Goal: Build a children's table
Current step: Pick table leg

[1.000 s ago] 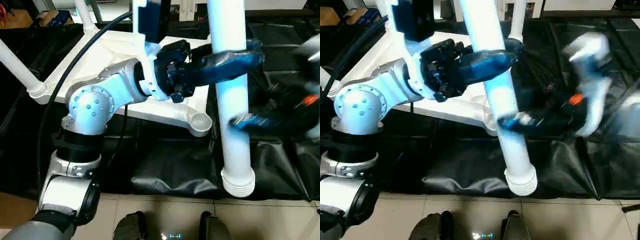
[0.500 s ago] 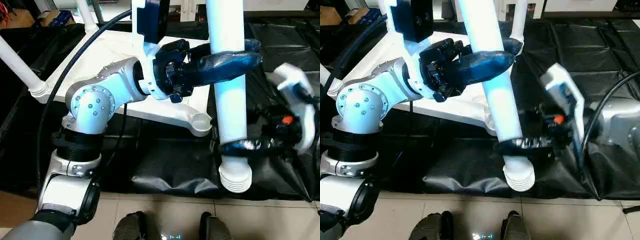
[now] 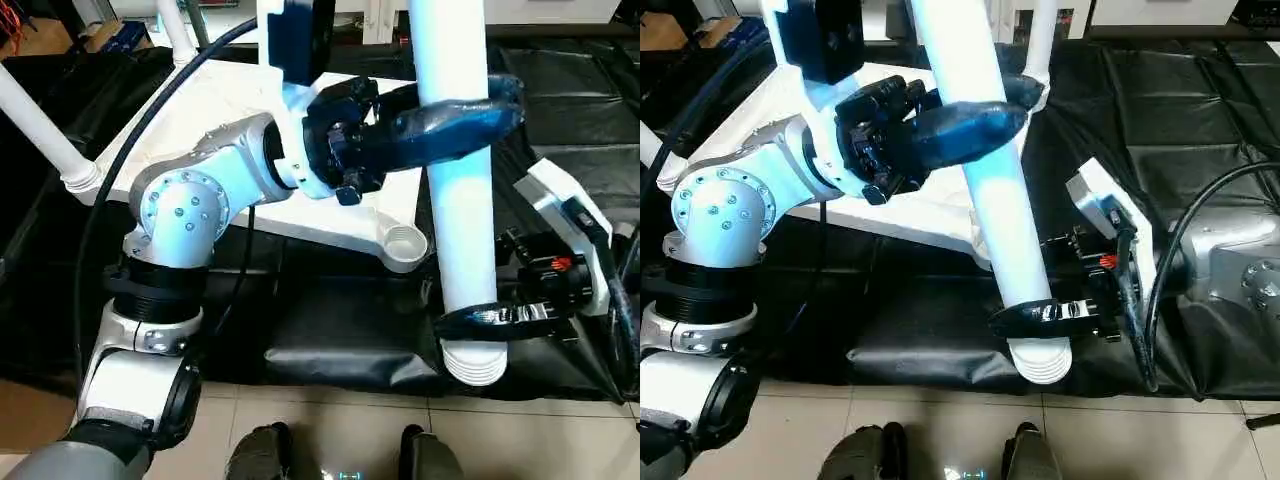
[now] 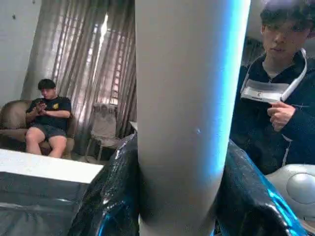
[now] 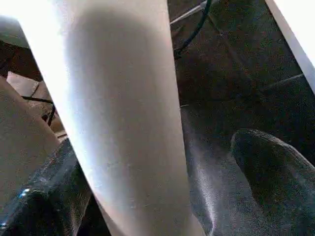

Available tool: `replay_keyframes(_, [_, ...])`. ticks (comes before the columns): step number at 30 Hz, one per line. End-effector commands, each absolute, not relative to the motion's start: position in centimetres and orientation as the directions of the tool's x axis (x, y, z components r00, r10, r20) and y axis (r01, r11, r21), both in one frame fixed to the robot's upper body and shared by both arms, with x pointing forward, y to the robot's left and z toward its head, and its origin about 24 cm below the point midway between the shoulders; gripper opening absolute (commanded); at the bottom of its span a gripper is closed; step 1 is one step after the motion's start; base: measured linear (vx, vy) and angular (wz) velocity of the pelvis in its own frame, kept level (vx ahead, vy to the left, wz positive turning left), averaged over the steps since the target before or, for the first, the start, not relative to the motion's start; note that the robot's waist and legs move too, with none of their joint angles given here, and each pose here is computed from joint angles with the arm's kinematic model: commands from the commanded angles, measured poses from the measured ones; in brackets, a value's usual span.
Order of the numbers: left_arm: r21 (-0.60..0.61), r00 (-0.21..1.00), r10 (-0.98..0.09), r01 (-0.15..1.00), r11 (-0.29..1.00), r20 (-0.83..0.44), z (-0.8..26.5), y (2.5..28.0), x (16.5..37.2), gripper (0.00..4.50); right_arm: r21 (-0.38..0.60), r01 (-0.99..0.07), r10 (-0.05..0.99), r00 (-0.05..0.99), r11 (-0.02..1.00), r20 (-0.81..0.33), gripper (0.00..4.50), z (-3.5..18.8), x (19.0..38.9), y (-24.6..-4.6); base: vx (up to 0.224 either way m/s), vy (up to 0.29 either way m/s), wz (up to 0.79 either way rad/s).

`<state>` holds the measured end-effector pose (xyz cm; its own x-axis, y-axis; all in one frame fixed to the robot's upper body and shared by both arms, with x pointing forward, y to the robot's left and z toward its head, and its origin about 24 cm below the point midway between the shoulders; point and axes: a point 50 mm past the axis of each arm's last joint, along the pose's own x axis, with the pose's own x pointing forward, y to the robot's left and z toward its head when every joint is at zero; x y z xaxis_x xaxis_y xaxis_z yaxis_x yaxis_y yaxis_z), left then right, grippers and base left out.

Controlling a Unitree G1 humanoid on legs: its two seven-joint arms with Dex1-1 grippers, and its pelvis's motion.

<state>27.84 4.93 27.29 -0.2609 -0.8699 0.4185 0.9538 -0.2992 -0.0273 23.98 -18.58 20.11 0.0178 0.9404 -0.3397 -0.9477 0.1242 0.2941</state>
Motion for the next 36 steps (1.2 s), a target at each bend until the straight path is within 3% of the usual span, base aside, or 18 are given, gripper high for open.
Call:
replay_keyframes(1, [0.016,-0.277,-0.861,0.954,-0.299,0.428,27.93,5.21,27.55,1.7,0.277,-0.954,0.931,0.008,0.117,-0.365,4.09,20.01,23.71,-18.49,0.0,0.0,0.0])
replay_keyframes(23, [0.017,-0.276,-0.86,0.954,-0.298,0.429,28.15,5.65,27.81,1.7,0.294,-0.951,0.934,-0.011,0.101,-0.358,2.17,19.71,23.63,-18.43,0.0,0.0,0.0])
replay_keyframes(32, [0.021,-0.277,-0.86,0.955,-0.297,0.428,28.31,5.85,27.83,1.7,0.276,-0.955,0.944,0.009,0.105,-0.33,2.04,19.73,23.71,-18.32,0.0,0.0,0.0])
replay_keyframes(36, [0.009,-0.22,-0.875,0.971,-0.24,0.431,28.3,5.85,28.38,1.7,0.218,-0.963,0.953,0.095,0.162,-0.287,2.04,20.04,24.4,-18.36,0.0,0.0,0.0])
